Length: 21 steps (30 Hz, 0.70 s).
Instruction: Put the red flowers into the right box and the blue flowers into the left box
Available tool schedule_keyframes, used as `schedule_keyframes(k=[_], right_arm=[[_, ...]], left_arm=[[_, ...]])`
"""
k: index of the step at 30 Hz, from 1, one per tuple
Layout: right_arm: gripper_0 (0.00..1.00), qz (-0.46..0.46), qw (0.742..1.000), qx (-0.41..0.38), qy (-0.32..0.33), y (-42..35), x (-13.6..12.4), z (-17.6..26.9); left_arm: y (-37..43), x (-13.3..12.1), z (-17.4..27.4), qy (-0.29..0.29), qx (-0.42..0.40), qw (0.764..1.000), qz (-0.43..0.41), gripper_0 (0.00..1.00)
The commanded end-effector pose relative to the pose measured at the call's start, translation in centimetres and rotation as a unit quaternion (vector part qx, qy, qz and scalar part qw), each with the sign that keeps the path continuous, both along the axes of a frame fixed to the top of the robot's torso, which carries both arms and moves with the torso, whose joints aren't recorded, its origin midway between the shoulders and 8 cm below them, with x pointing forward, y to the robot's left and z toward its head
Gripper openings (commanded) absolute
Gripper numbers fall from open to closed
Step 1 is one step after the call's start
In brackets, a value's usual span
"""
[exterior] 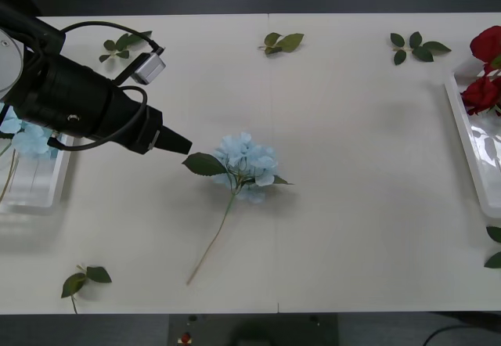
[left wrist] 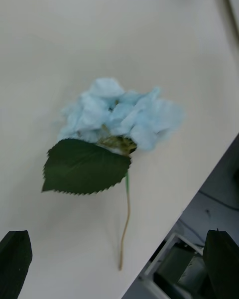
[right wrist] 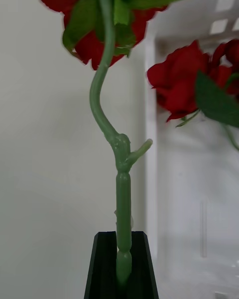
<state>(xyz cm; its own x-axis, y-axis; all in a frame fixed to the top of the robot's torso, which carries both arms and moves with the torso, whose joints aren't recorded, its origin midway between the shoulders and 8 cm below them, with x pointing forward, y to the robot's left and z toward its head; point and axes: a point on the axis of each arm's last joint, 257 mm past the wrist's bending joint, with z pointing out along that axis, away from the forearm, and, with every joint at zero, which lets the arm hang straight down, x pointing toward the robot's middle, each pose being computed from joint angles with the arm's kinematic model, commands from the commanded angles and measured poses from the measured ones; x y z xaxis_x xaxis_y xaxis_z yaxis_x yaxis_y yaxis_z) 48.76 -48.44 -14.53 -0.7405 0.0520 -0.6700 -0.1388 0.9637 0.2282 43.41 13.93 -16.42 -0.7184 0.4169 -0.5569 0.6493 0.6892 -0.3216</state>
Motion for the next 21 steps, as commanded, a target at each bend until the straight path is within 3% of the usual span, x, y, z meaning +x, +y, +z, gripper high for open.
schedule_keyframes(k=[1,9,21], right_arm=[[0.00,-0.023,0.997,-0.056,-0.045,-2.7,1.9,2.7],[0.00,-0.055,0.983,-0.170,-0.043,-8.2,1.9,1.9],[0.00,-0.098,0.969,-0.224,-0.040,-12.6,1.9,-1.6]], left_arm=[[1.3,-1.2,-0.8,-0.012,0.066,0.998,0.004,1.00],[1.6,-2.2,-3.6,-0.033,0.171,0.985,0.006,1.00],[-1.5,-2.6,-7.8,-0.050,0.220,0.974,-0.002,1.00]])
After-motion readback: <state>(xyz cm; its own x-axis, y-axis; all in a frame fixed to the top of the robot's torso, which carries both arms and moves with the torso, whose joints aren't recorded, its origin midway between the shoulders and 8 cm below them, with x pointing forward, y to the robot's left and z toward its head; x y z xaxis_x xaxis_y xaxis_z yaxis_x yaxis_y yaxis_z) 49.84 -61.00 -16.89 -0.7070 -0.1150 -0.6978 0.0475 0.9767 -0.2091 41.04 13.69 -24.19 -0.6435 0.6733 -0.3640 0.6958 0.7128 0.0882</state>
